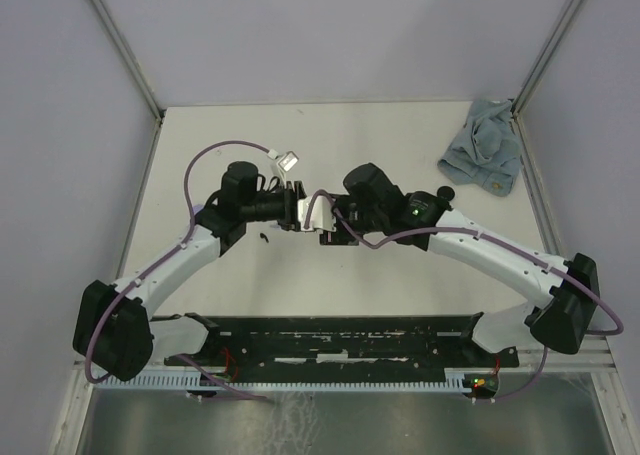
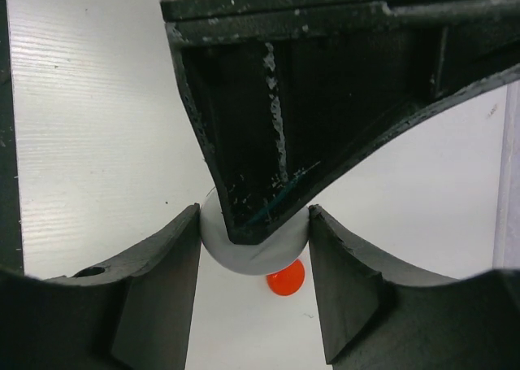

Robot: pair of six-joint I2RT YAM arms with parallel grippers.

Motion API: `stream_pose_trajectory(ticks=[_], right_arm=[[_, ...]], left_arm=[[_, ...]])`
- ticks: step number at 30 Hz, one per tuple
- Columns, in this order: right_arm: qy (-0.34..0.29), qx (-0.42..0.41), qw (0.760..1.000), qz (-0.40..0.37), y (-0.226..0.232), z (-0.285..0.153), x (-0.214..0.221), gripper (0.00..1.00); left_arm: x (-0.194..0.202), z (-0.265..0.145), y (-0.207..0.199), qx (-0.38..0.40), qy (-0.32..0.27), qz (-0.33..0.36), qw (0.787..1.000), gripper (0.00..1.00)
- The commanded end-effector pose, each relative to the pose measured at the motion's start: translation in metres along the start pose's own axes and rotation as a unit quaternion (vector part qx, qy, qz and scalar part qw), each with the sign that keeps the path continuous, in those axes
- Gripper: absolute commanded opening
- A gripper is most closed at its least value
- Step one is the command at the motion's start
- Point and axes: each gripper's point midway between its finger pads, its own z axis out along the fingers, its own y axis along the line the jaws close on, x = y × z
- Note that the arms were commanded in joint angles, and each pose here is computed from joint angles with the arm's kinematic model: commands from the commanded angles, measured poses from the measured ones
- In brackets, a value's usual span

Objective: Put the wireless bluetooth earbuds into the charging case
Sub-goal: Adjust the charging case.

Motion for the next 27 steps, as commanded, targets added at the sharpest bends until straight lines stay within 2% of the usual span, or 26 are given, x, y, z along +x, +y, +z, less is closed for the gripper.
stream_pose_trajectory(ticks=[1,7,16,22,27], right_arm=[[-0.038,0.024,0.999,-0.029,-0.016,-0.001,-0.027,0.51],[-0.04,0.038,0.998,-0.039,-0.02,0.001,-0.026,0.55],[-0.051,0.05,0.996,-0.058,-0.019,-0.007,-0.026,0.73],[-0.063,0.084,0.994,-0.043,-0.023,-0.024,-0.024,0.87],[-0.089,0.067,0.993,0.037,-0.021,-0.041,-0.021,0.88]], left_arm=[[-0.005,0.004,-0.013,0.033,-0.005,0.002,0.999,0.56],[-0.002,0.004,-0.017,0.047,0.0,0.002,0.999,0.4],[0.0,0.0,-0.026,0.067,0.002,0.02,0.998,0.13],[-0.009,-0.008,-0.034,0.064,-0.02,0.066,0.996,0.09],[-0.022,-0.015,-0.035,0.048,-0.077,0.121,0.988,0.09]])
